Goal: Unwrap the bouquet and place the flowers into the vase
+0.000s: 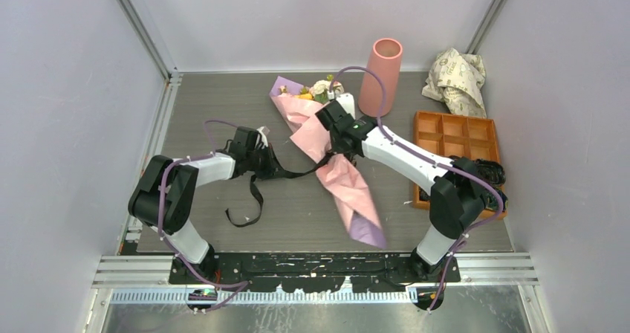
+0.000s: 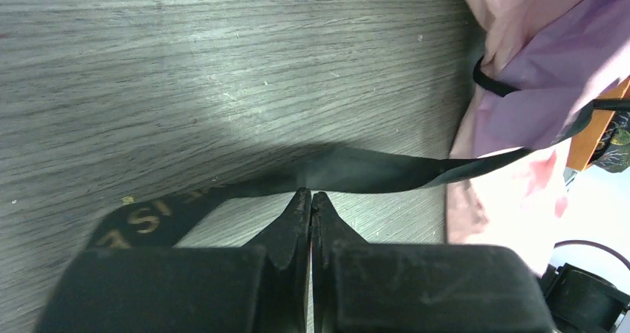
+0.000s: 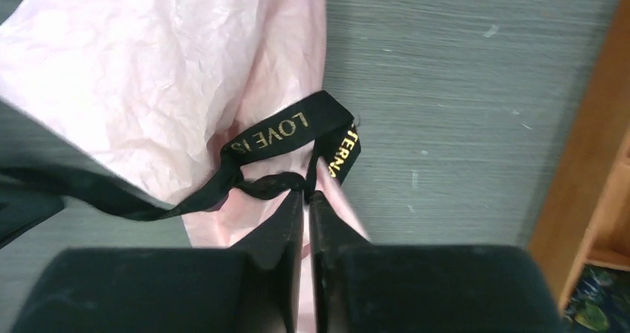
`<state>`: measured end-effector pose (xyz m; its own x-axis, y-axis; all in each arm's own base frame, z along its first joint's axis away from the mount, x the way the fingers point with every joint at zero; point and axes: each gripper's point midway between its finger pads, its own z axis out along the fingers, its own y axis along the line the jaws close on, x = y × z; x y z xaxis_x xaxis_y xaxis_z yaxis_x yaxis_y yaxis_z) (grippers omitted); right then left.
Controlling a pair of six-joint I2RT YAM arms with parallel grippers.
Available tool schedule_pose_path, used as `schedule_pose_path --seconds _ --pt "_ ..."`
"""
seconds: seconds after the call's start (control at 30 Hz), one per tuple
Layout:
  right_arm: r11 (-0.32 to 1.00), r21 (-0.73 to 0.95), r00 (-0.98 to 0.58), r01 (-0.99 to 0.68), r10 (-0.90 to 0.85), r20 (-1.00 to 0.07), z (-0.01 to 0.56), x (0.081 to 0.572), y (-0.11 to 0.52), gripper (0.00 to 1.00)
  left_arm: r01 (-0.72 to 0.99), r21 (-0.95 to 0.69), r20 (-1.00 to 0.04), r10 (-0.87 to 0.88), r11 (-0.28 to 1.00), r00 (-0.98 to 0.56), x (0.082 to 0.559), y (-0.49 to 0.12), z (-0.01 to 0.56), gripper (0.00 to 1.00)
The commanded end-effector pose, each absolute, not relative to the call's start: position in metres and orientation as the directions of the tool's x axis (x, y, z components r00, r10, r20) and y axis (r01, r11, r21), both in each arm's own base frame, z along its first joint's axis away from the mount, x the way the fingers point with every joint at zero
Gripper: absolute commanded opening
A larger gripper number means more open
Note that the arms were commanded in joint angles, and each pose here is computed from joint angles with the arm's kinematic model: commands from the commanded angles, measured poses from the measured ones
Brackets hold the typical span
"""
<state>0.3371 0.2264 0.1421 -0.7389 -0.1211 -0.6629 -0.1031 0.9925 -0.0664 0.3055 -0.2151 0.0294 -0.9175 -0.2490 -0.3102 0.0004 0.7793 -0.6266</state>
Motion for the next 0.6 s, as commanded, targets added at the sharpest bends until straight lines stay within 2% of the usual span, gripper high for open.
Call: schedule_pose_path --seconds 0.0,0.07,0.23,0.43,0.57 --pt "0.997 -0.076 -0.701 0.006 -0.05 -0.711 0.162 0.343 0.204 0.24 0.046 -0.639 -0.366 -0.251 0.768 -0.896 0.319 -0.218 0.044 0.0" --pt "0.996 -0.088 -0.699 0.008 -0.057 -0.712 0.164 0.344 0.202 0.35 0.058 -0.645 -0.377 -0.251 0.762 -0.891 0.321 -0.22 0.054 0.0" --pt "0.998 -0.05 -0.688 -0.027 -0.055 -0.724 0.175 0.343 0.209 0.45 0.118 -0.659 -0.44 -0.253 0.743 -0.862 0.32 -0.221 0.111 0.0" --pt "0.998 -0.01 -0.758 -0.068 -0.058 -0.649 0.146 0.337 0.22 0.48 0.282 -0.587 -0.604 -0.178 0.759 -0.777 0.305 -0.232 0.183 0.04" --pt "0.996 0.052 -0.788 -0.075 -0.027 -0.616 0.129 0.33 0.229 0.48 0.413 -0.574 -0.652 -0.089 0.707 -0.753 0.284 -0.267 0.193 0.05"
